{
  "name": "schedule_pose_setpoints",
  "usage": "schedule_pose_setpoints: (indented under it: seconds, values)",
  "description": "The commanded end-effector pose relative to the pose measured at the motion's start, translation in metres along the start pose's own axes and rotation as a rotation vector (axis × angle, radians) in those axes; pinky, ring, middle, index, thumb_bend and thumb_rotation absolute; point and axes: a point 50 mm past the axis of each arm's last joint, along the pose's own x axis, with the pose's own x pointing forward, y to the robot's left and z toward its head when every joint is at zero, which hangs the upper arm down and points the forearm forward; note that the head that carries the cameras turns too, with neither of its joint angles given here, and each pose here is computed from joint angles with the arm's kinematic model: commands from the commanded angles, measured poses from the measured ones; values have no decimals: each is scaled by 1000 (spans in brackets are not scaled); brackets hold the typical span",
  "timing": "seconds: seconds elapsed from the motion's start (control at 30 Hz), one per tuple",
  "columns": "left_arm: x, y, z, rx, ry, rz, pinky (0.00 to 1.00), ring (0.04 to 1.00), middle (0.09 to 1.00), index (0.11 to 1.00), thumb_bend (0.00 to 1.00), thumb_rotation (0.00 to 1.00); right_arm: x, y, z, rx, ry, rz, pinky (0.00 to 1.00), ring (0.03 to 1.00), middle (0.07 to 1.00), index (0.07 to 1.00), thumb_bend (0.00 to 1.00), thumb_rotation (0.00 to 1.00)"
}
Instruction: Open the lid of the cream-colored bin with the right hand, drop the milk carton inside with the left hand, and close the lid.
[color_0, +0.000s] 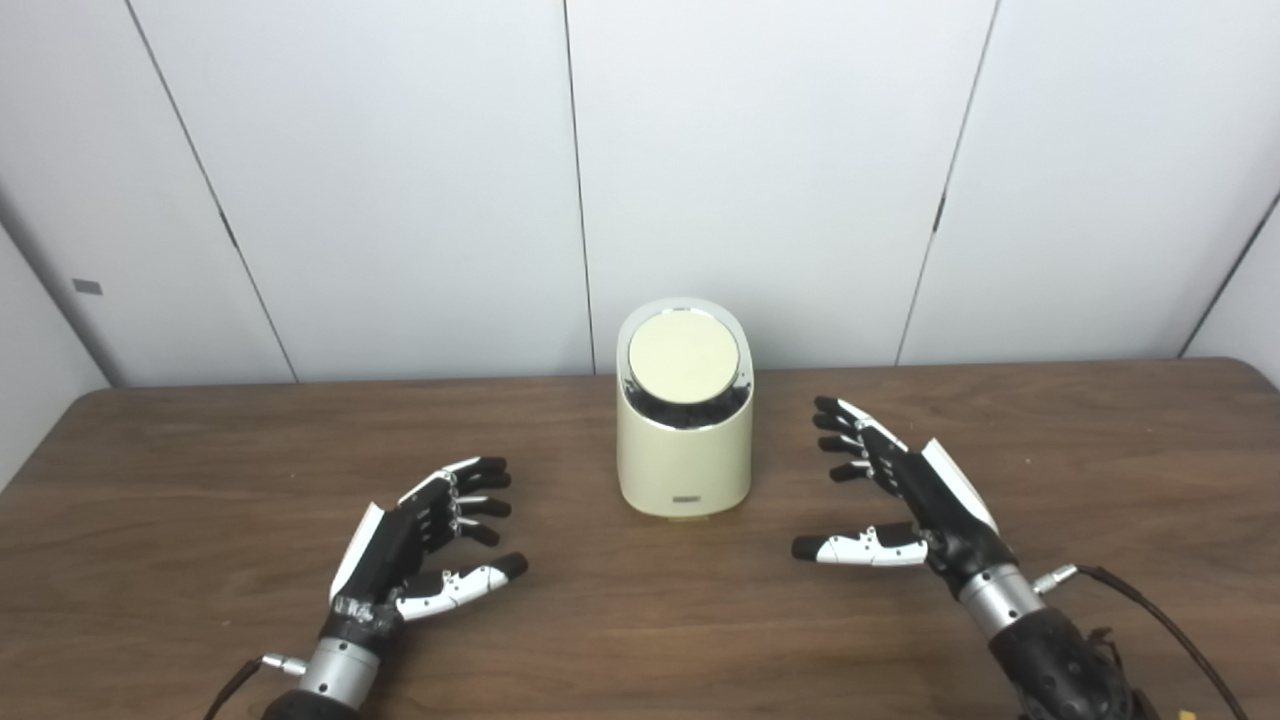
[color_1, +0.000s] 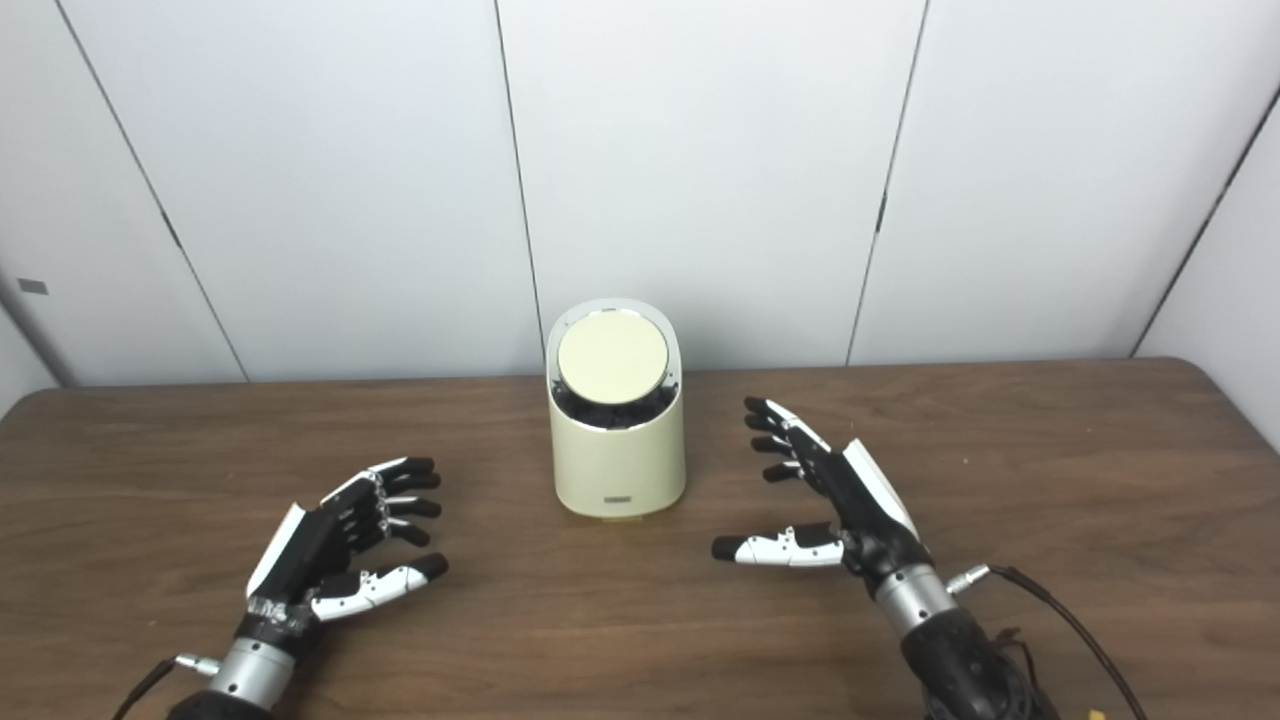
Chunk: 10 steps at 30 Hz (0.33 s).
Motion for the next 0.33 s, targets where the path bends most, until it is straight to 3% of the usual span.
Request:
schedule_pose_setpoints:
  seconds: [0.0, 0.3]
  values:
    - [6, 3, 12, 13, -69, 2, 585, 702, 789, 827, 711, 96, 4, -10, 9, -22, -83, -34, 717, 828, 881, 899, 764, 245]
    - [8, 3, 14, 13, -90, 7, 579, 695, 789, 831, 710, 107, -5, -5, -2, 8, -76, -66, 688, 801, 866, 883, 768, 276]
